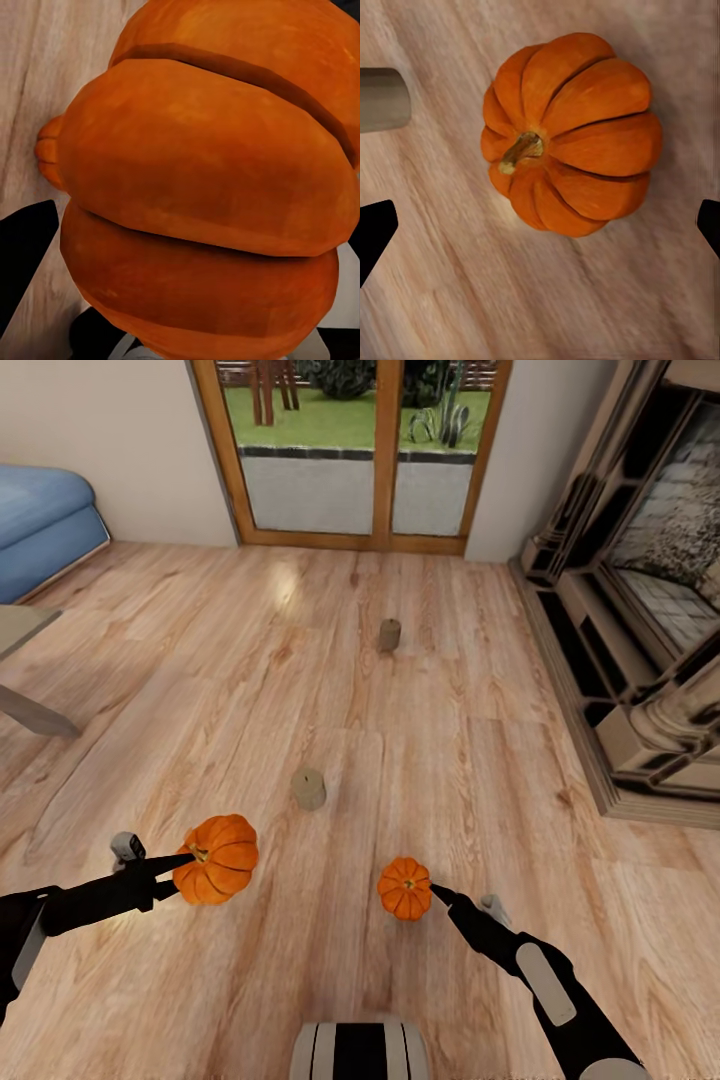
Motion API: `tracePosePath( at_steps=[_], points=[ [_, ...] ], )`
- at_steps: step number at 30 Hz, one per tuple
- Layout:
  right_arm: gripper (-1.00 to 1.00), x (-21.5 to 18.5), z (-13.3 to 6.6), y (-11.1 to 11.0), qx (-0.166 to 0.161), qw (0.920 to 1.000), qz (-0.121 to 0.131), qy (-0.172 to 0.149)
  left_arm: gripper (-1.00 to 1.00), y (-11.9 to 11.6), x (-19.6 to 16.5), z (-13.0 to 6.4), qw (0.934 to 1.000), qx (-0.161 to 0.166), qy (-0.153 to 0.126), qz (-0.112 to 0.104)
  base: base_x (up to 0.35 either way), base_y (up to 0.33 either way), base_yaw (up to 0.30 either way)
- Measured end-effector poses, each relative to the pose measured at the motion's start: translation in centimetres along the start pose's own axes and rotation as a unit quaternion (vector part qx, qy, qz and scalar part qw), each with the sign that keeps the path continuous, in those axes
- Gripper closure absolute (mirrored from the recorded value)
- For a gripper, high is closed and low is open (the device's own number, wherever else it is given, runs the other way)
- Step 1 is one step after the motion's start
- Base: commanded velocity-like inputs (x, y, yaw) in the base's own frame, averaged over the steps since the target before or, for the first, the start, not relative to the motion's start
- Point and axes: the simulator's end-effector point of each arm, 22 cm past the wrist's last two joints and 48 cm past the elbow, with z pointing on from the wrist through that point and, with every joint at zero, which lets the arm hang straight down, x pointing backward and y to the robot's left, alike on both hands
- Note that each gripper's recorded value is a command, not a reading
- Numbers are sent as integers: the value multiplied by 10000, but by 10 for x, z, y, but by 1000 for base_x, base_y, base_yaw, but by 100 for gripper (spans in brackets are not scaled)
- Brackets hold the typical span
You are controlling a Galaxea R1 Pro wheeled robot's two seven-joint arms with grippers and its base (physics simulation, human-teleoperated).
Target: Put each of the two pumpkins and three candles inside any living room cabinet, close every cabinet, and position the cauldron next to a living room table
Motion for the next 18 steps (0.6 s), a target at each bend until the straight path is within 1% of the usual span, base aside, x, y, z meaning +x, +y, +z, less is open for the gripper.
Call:
tracePosePath(
  at_steps=[11, 18],
  points=[
    [-100, 12, 9, -21, 158, 9998, 79, 125, 100, 23, 6, 4, 9997, -91, 59, -203, 0, 0, 0],
    [-100, 12, 9, -21, 157, 9998, 82, 124, 100, 23, 4, 2, 9998, -96, 45, -192, 10, 3, 0]
  ],
)
